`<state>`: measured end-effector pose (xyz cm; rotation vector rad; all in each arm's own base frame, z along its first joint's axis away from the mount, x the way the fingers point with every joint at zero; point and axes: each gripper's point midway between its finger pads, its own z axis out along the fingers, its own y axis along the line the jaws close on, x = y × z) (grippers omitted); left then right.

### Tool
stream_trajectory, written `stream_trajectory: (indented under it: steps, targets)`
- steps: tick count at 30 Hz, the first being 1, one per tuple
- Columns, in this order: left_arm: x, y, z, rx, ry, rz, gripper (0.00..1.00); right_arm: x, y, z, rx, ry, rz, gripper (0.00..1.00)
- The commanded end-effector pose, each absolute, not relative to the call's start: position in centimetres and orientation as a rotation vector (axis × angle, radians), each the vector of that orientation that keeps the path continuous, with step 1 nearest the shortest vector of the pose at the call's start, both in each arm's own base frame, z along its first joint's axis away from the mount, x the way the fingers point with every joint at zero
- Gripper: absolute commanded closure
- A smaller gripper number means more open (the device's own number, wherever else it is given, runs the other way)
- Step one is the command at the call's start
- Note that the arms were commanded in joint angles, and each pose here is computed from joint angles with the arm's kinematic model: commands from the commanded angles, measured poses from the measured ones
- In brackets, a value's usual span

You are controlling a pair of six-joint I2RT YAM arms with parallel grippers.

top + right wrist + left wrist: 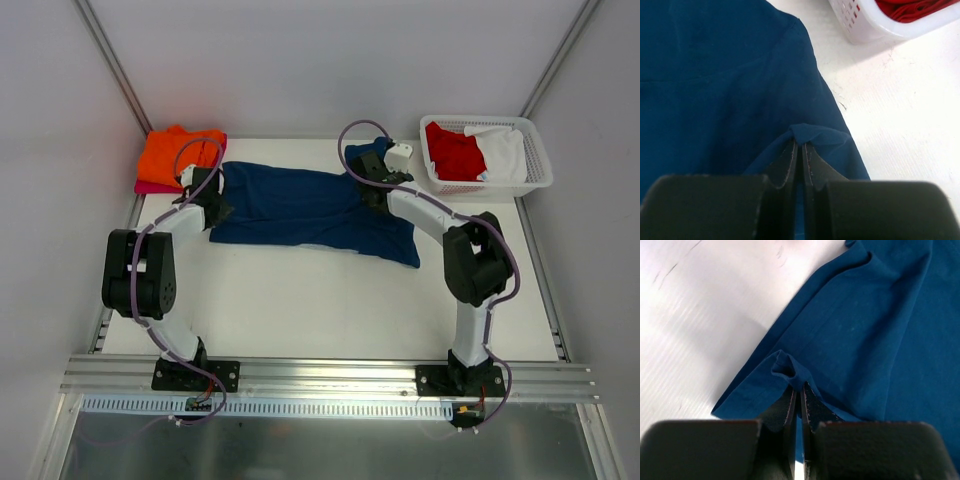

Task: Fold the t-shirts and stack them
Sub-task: Fold the flattened tshirt in 1/3 of the way

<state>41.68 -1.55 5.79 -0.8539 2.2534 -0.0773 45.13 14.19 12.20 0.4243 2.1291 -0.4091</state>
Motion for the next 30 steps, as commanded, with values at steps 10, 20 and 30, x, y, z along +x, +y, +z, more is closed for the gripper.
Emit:
stream_trajectory:
  steps: [10, 20, 30]
  targets:
    - [46.8, -1.9, 7.6, -0.729, 2.213, -0.109, 1.0, 47.8, 14.8, 10.8, 0.442, 2.14, -0.392, 0.99]
    - [47.6, -1.8, 7.8, -0.713, 2.209, -0.093, 1.0, 49.2, 14.4, 10.0, 0.453, 2.142, -0.409, 0.99]
    - [48.4, -1.9, 6.6, -0.709, 2.234, -0.086, 1.0, 50.0, 14.0, 9.4, 0.46, 2.144, -0.424, 0.99]
